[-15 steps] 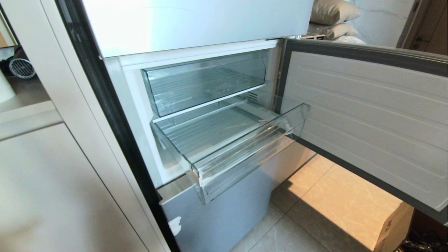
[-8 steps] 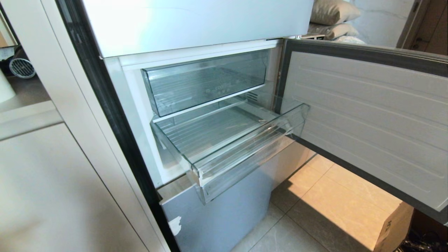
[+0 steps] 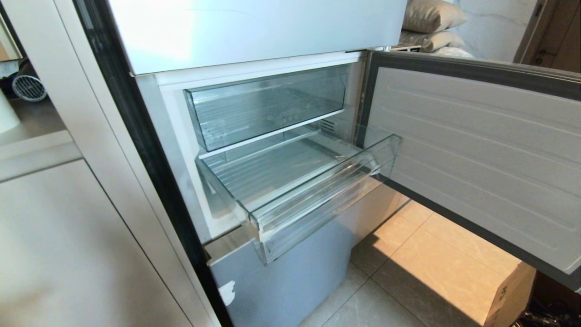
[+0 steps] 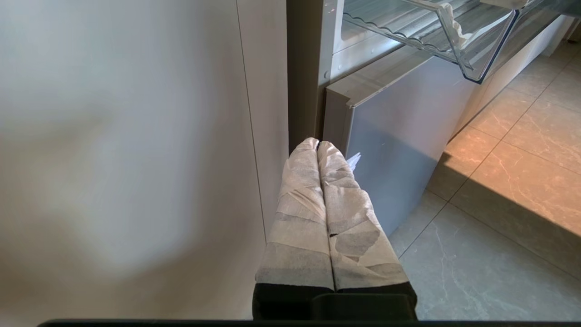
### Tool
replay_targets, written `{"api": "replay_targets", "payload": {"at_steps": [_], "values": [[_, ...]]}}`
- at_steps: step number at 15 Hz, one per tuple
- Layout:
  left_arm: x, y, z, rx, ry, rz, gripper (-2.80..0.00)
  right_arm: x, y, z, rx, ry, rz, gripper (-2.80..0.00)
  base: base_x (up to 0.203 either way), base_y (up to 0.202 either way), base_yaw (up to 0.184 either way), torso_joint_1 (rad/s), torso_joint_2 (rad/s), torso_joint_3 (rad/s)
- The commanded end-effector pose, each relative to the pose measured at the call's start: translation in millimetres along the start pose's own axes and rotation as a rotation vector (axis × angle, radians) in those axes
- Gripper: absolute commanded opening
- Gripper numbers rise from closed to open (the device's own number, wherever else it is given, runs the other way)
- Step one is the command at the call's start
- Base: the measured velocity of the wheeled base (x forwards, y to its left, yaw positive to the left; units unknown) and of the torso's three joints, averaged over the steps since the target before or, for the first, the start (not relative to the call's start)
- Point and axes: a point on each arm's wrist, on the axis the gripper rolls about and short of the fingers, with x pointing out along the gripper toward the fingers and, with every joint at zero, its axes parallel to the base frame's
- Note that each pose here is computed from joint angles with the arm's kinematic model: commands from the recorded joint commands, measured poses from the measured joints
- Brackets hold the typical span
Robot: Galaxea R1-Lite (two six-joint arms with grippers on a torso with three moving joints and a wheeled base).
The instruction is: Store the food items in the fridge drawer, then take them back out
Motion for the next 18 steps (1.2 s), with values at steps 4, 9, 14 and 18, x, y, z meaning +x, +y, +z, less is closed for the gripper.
{"api": "replay_targets", "payload": {"at_steps": [4,9,14,18], "values": [[0.1,0.0,-0.1,0.0,0.002,0.0,-2.8,-77.7,2.9,18.9,0.164,-0.2,0.402,-2.8,0.0,0.0,0.0,0.0,0.0,0.0],[0.0,0.0,-0.1,0.0,0.0,0.0,-2.8,-108.7,11.6,-70.4,0.124,0.2,0.887,-2.8,0.0,0.0,0.0,0.0,0.0,0.0],[0.0,0.0,-0.1,0.0,0.0,0.0,-2.8,-146.2,-12.2,-118.7,0.064,0.314,0.992,-2.8,0.0,0.0,0.0,0.0,0.0,0.0],[0.1,0.0,-0.1,0.0,0.002,0.0,-2.8,-153.9,-19.5,-125.4,0.088,0.274,0.97,-2.8,0.0,0.0,0.0,0.0,0.0,0.0]]}}
